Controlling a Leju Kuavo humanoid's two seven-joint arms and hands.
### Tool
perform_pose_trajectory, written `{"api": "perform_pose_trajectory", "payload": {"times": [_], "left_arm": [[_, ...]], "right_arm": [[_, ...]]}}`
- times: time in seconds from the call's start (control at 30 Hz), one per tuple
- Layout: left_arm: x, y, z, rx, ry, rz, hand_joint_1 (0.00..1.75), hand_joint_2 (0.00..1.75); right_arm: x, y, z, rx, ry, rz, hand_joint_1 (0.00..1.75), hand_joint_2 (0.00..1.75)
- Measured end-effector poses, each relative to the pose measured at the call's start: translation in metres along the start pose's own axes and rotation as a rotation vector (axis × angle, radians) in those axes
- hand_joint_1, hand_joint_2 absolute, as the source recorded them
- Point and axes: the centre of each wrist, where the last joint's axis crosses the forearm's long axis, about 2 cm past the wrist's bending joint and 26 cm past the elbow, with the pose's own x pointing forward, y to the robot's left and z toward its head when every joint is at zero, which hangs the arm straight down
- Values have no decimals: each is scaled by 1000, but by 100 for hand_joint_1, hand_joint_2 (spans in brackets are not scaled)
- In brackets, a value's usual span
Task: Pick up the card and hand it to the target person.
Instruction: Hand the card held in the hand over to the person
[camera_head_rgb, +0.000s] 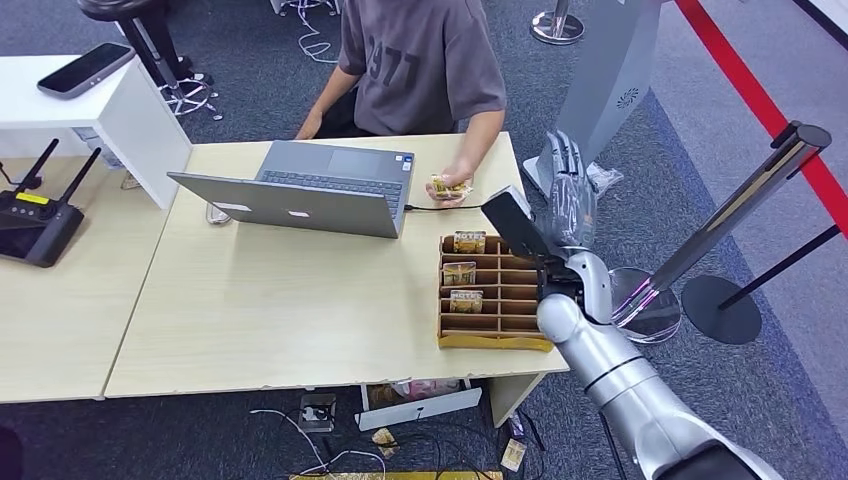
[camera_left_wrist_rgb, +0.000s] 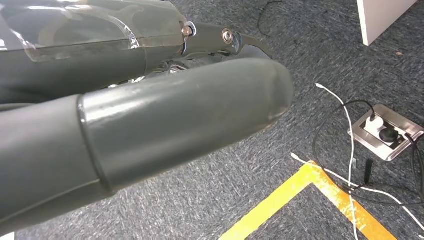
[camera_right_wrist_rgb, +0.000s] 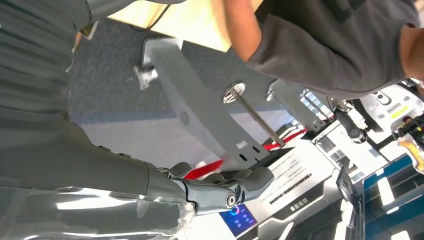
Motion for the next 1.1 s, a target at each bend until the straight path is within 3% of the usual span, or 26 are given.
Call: {"api": "perform_pose_trajectory", "payload": {"times": [0.83, 1.1], "left_arm": [[-1, 0, 0, 16, 30, 22, 0, 0], [-1, 0, 0, 22, 38, 22, 0, 0]], "right_arm": [[21, 4, 87, -45, 140, -446, 0, 175], [25, 9, 102, -32, 175, -511, 0, 175]]}}
